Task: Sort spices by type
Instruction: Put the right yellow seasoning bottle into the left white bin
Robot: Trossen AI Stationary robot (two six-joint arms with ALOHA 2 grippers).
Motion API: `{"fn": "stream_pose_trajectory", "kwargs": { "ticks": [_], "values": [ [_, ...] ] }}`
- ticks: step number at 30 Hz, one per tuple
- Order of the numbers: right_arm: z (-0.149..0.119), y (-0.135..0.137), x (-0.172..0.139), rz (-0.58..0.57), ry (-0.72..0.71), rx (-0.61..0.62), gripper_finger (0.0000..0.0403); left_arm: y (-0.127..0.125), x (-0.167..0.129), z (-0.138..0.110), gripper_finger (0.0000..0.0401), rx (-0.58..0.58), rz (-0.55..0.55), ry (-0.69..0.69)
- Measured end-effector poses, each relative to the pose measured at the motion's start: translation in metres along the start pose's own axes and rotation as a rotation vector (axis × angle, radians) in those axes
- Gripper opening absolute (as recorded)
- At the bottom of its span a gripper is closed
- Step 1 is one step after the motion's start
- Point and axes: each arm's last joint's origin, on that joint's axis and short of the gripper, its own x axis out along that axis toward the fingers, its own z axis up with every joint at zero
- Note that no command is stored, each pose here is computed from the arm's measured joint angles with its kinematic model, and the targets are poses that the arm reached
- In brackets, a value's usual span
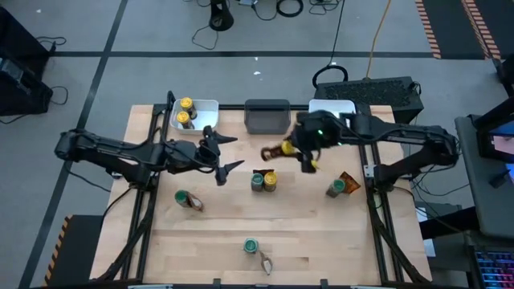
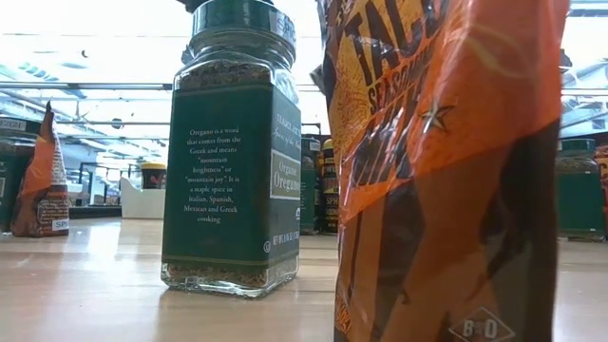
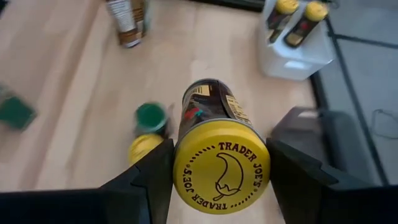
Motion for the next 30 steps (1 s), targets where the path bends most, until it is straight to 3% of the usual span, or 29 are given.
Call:
{"fn": "stream_pose_trajectory", "kwargs": {
  "ticks": [14, 22, 30],
  "values": [
    [0.049, -0.055, 0.097, -0.031, 0.139, -0.097, 0.0203, 0.011, -0.003, -0.020, 0.0358, 0.033, 0.063, 0.211],
    [0.042, -0.057, 0.150, 0.073, 0.372, -0.180, 0.0203, 0.011, -0.005, -0.027, 0.0358, 0.009, 0.030, 0.282],
    [0.026, -0.057, 0.182, 0.112, 0.461, -0.219, 0.0203, 0.011, -0.005, -0.028, 0.0358, -0.012, 0.031, 0.290]
  ]
}}
